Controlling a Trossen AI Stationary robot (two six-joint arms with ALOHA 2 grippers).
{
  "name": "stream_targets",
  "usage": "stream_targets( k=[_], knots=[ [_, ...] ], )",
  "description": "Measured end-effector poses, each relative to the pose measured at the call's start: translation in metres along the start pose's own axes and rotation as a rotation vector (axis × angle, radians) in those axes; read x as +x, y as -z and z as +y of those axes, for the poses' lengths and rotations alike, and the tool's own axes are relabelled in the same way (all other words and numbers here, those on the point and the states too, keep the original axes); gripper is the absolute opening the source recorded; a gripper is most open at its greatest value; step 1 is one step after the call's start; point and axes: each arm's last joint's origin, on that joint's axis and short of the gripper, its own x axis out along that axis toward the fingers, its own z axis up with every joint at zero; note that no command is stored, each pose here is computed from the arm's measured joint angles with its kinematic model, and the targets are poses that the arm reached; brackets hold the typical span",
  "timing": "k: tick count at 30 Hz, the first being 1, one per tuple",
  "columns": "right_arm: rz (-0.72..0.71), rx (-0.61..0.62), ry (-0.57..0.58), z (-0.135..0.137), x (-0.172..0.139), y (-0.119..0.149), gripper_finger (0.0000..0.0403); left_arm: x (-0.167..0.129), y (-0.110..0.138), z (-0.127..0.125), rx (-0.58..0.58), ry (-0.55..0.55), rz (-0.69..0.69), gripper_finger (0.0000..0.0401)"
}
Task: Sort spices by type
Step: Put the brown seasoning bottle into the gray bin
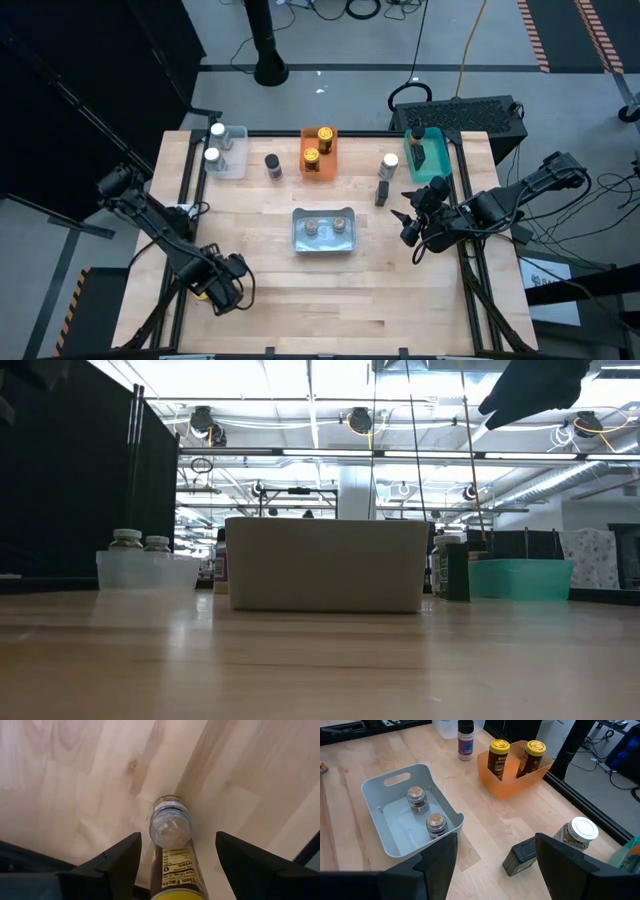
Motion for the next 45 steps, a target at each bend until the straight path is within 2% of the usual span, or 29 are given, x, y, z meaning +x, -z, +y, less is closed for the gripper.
stream_targets(
  k=[10, 34, 45],
  knots=[
    [0.016, 0.004, -0.017, 0.001, 0.0, 0.0, 0.0247, 0.001, 0.003, -0.001, -0.022, -0.027, -0.036, 0.0306],
    [0.017, -0.007, -0.017, 0.0, 0.0, 0.0, 0.0247, 0.048, 0.019, 0.008, -0.059, -0.03, -0.036, 0.0306],
    [0.016, -0.007, -0.015, 0.0, 0.0, 0.0, 0.0247, 0.054, 0.02, 0.008, -0.052, -0.009, -0.044, 0.0298]
  ],
)
